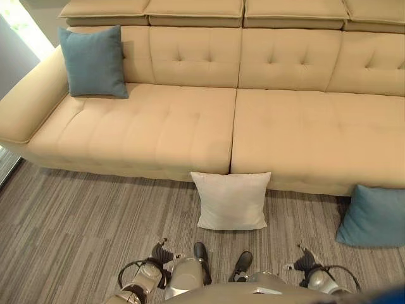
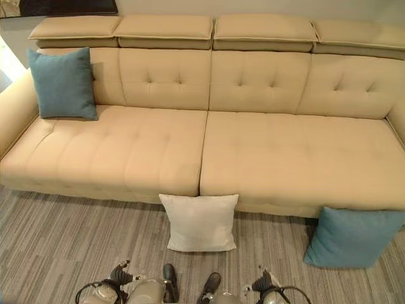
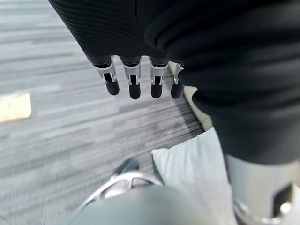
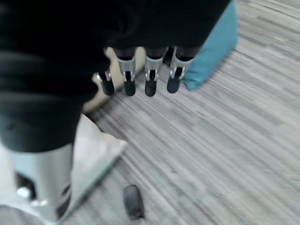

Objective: Pick up all the scattered cushions and arrange them neatly on the sofa.

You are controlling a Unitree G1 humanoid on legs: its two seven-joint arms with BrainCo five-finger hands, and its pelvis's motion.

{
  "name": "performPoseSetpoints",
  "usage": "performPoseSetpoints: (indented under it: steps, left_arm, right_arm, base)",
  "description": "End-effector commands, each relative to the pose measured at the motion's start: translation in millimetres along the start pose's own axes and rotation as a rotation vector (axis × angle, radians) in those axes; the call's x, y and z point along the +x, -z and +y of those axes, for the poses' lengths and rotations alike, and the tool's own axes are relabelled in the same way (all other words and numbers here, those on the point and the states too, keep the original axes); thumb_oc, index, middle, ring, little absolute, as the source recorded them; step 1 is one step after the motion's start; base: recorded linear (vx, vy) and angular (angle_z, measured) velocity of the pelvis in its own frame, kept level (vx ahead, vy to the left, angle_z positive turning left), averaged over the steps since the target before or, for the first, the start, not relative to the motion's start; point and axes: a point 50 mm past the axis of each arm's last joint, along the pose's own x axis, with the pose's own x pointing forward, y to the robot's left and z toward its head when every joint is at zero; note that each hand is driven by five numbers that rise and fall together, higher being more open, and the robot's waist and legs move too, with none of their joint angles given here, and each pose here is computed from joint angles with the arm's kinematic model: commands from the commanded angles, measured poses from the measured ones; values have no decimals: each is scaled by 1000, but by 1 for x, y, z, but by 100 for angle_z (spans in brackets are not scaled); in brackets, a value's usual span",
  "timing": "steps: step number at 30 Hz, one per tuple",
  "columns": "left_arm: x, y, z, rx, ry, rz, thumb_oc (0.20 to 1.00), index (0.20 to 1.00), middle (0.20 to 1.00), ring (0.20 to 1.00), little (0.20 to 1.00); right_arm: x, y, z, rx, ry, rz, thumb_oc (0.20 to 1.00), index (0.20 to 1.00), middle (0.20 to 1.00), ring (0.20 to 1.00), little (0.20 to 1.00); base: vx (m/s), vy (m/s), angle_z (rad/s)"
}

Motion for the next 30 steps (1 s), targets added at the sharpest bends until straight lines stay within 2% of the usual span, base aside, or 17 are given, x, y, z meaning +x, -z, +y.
performPoseSetpoints:
  steps: [1,5,11,22,30]
  left_arm:
    - [-3,5,-14,-14,36,25,1000,1000,1000,1000,1000]
    - [-1,9,0,-15,-1,32,1000,1000,1000,1000,1000]
    - [1,3,7,10,-15,1,1000,1000,1000,1000,1000]
    - [-1,9,2,27,5,28,1000,1000,1000,1000,1000]
    - [1,-4,-3,0,17,-11,1000,1000,1000,1000,1000]
  right_arm:
    - [2,15,-23,-44,46,20,1000,1000,1000,1000,1000]
    - [3,3,-18,-60,29,-18,1000,1000,1000,1000,1000]
    - [3,4,-19,-37,25,-14,1000,1000,1000,1000,1000]
    - [2,7,-19,-15,40,-10,1000,1000,1000,1000,1000]
    - [2,14,-25,21,56,24,1000,1000,1000,1000,1000]
  base:
    - [71,96,-75]
    - [95,100,-59]
    - [119,-61,36]
    - [52,-100,48]
    - [-2,-20,55]
